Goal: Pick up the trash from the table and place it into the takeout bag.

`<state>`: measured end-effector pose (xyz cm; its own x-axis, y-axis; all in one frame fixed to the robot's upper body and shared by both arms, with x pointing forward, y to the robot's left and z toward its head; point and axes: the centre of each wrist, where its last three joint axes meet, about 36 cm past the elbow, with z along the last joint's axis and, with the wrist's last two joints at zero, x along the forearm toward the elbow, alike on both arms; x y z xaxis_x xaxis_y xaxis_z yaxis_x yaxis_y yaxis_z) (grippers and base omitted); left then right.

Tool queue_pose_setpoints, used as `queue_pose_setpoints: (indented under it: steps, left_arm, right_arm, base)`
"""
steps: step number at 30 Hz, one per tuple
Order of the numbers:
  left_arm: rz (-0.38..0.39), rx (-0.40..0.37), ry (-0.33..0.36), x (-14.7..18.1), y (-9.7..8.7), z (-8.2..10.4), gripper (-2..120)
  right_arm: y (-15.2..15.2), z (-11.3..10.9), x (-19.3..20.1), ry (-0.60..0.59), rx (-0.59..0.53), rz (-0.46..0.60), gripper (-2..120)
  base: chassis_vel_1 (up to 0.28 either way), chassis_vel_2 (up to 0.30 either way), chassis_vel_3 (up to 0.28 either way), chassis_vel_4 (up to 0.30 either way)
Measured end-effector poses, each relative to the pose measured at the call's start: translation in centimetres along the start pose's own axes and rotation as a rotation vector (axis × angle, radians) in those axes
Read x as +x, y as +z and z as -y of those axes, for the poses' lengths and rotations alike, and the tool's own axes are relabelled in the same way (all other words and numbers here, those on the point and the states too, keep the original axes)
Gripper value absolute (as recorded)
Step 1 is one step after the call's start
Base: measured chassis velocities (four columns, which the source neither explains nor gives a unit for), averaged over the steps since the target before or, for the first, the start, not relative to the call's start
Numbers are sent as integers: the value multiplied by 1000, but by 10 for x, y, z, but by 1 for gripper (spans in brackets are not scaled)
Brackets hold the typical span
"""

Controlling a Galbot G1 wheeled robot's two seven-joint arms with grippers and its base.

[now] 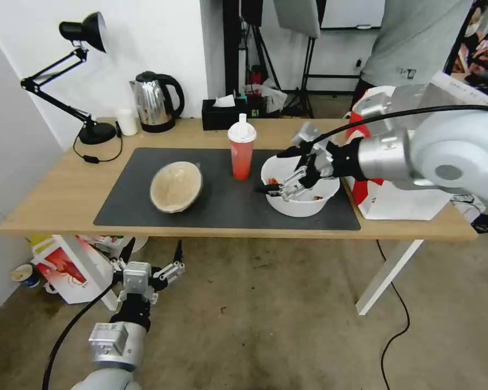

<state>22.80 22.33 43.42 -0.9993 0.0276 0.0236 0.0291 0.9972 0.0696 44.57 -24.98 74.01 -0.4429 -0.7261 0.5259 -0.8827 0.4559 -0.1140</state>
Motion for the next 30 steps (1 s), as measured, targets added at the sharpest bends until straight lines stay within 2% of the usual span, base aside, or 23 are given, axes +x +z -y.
queue_pose_setpoints:
  steps: [9,20,30]
  left_arm:
    - [0,0,0,0,0,0,100]
    - [0,0,0,0,0,0,100]
    - [0,0,0,0,0,0,100]
  right_arm:
    - [4,10,5,5,-19,-22,100]
    - [34,22,-22,-3,-61,-85,100]
    - [46,29,-33,-14,-78,-121,100]
  base:
    - [0,0,0,0]
    - [0,0,0,0]
    - [0,0,0,0]
